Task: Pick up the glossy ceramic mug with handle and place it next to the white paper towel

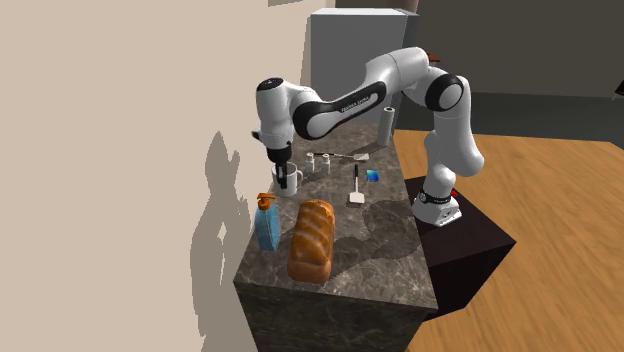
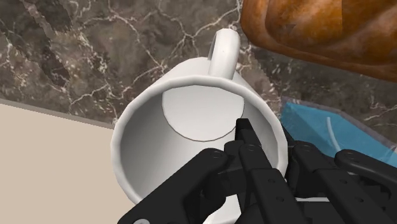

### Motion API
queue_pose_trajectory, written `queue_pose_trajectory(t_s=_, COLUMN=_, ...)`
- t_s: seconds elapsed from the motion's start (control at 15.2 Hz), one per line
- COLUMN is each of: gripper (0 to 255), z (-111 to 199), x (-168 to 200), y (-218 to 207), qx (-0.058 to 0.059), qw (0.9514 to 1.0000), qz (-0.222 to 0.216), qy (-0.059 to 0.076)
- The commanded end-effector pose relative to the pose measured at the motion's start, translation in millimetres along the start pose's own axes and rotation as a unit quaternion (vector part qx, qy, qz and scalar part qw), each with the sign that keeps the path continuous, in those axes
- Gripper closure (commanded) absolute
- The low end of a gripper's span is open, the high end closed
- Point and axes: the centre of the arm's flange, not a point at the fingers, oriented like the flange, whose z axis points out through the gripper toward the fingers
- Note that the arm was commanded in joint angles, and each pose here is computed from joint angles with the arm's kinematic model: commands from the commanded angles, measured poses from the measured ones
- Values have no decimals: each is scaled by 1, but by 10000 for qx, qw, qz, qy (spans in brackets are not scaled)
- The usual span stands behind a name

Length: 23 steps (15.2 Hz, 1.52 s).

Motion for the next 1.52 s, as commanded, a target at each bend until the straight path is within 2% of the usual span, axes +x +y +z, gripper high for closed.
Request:
queue_pose_trajectory(t_s=0.0, gripper=255, z=-10, x=0, y=1, qx=-1, qw=10000, qz=0, qy=-1)
queue_pose_trajectory(t_s=1.45, gripper=255, z=-126, x=-4, y=7, qx=-1, qw=10000, qz=0, qy=-1)
